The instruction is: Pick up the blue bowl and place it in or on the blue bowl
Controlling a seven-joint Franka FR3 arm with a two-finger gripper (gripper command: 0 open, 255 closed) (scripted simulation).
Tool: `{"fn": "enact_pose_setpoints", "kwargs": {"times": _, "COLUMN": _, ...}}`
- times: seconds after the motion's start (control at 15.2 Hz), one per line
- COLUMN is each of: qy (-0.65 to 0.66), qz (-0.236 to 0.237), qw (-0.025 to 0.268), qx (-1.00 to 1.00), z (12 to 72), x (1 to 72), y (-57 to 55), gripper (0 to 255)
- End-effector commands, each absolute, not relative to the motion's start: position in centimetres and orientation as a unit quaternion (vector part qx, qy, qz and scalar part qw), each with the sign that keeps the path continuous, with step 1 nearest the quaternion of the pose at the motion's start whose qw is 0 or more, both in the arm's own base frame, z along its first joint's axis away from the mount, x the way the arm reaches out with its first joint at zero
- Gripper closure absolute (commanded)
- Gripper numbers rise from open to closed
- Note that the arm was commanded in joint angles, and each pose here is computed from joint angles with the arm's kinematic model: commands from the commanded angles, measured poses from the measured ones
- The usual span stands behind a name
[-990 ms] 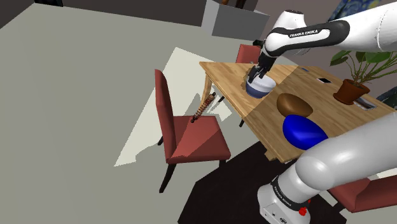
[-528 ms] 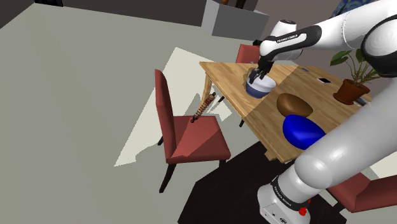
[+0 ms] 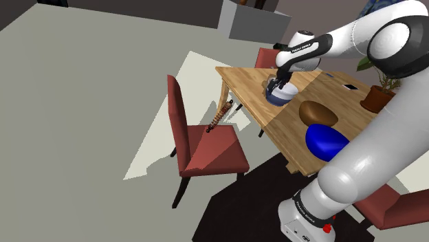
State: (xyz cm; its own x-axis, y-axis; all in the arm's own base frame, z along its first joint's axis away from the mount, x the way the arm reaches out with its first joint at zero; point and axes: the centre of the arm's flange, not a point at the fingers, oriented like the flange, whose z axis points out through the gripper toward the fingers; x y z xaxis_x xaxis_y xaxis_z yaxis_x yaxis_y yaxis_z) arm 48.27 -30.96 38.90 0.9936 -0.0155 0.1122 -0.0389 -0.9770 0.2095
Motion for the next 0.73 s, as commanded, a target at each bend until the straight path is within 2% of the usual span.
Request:
{"fn": "enact_pose_setpoints", "kwargs": {"times": 0.0, "qy": -0.014, "qz": 0.055, "qw": 0.106, "qx": 0.993, "z": 37.55, "x": 48.53, "y": -31.25, "gripper": 0}}
{"fn": "enact_pose_setpoints", "kwargs": {"times": 0.53, "qy": -0.014, "qz": 0.055, "qw": 0.106, "qx": 0.993, "z": 37.55, "x": 48.53, "y": -31.25, "gripper": 0}}
{"fn": "enact_pose_setpoints", "kwargs": {"times": 0.59, "qy": -0.014, "qz": 0.055, "qw": 0.106, "qx": 0.993, "z": 37.55, "x": 48.53, "y": -31.25, "gripper": 255}}
{"fn": "enact_pose_setpoints", "kwargs": {"times": 0.66, "qy": -0.014, "qz": 0.055, "qw": 0.106, "qx": 0.993, "z": 37.55, "x": 48.53, "y": -31.25, "gripper": 255}}
